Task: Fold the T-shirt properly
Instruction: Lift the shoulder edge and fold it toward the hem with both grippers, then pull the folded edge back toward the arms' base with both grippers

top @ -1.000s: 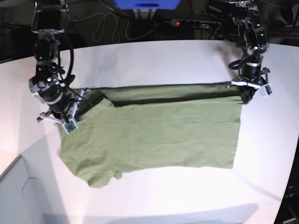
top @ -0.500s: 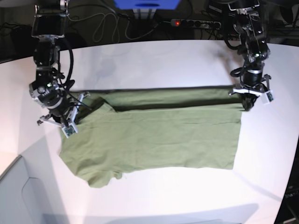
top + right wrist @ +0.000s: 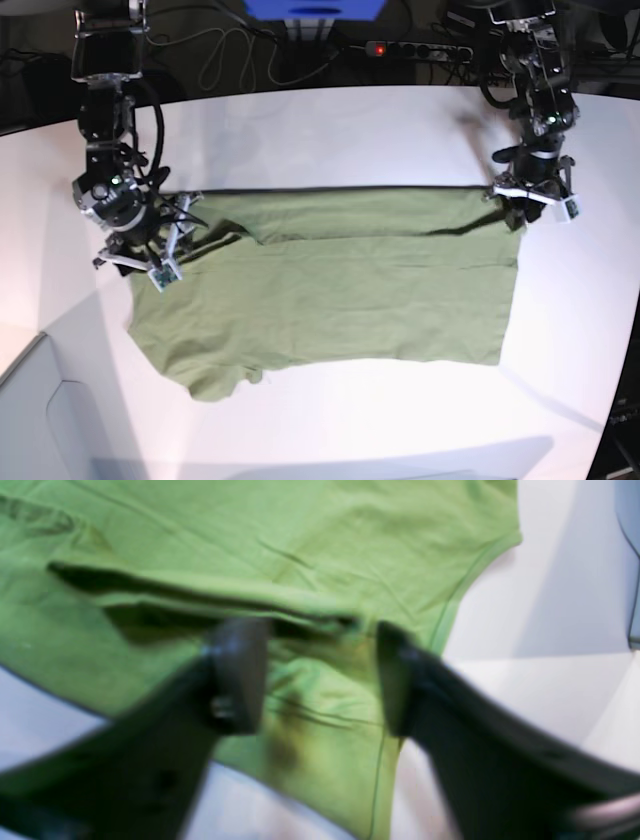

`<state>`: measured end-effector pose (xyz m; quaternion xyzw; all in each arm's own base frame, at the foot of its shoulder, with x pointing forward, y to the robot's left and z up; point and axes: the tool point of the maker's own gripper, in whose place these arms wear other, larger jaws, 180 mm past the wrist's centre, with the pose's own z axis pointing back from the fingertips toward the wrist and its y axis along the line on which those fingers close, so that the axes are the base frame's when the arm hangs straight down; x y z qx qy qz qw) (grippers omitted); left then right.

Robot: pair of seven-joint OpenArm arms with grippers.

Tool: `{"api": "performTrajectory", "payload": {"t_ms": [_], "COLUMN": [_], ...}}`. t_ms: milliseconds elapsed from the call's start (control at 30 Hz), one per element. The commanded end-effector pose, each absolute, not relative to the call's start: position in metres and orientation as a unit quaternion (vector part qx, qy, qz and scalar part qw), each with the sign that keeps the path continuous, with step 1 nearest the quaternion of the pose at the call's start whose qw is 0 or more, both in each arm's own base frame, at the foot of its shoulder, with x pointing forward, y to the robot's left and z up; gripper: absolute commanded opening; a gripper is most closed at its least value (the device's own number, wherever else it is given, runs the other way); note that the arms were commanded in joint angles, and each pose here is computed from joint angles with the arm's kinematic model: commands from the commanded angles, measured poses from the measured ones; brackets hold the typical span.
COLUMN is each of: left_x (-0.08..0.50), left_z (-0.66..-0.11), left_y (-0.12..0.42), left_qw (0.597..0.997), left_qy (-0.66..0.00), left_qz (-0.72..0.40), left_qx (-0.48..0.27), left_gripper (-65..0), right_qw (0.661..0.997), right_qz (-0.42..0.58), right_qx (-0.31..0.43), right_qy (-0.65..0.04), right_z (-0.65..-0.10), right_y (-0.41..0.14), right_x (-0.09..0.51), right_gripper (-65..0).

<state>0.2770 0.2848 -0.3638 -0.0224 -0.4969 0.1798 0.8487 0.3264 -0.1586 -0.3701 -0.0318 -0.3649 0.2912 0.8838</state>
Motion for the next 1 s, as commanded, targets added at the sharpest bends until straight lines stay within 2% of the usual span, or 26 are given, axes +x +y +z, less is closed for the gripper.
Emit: {"api": "performTrajectory", "payload": {"t_ms": [0, 67, 100, 300, 500, 967], "left_x": [0.286, 0.286, 0.286, 0.263, 0.251, 0.265], "left_z": [-0.345, -0.345, -0.345, -0.346, -0.370, -0.396], "left_y": [0.289, 0.289, 0.289, 0.317, 0.322, 0.315], "left_qw": [0.832, 0.832, 0.833, 0.830, 0.844, 0.852], "left_qy": [-0.526, -0.526, -0.526, -0.520, -0.491, -0.470], "left_qz": [0.175, 0.175, 0.174, 0.202, 0.216, 0.231], "left_qx": [-0.019, -0.020, -0.020, 0.010, 0.012, -0.007], "left_gripper": [-36.2, -32.0, -31.9, -31.9, -31.9, -32.3], "right_qw": [0.870, 0.868, 0.869, 0.874, 0.881, 0.890], "right_qz": [0.307, 0.312, 0.308, 0.284, 0.270, 0.264], "right_qx": [-0.031, -0.032, -0.035, -0.056, -0.071, -0.093], "right_qy": [-0.384, -0.385, -0.386, -0.390, -0.381, -0.360], "right_z": [-0.357, -0.356, -0.354, -0.347, -0.347, -0.352], "right_y": [-0.157, -0.158, -0.161, -0.184, -0.199, -0.224], "right_x": [0.332, 0.330, 0.328, 0.307, 0.287, 0.270], "right_gripper": [-22.8, -18.6, -18.1, -18.1, -18.1, -17.9]}}
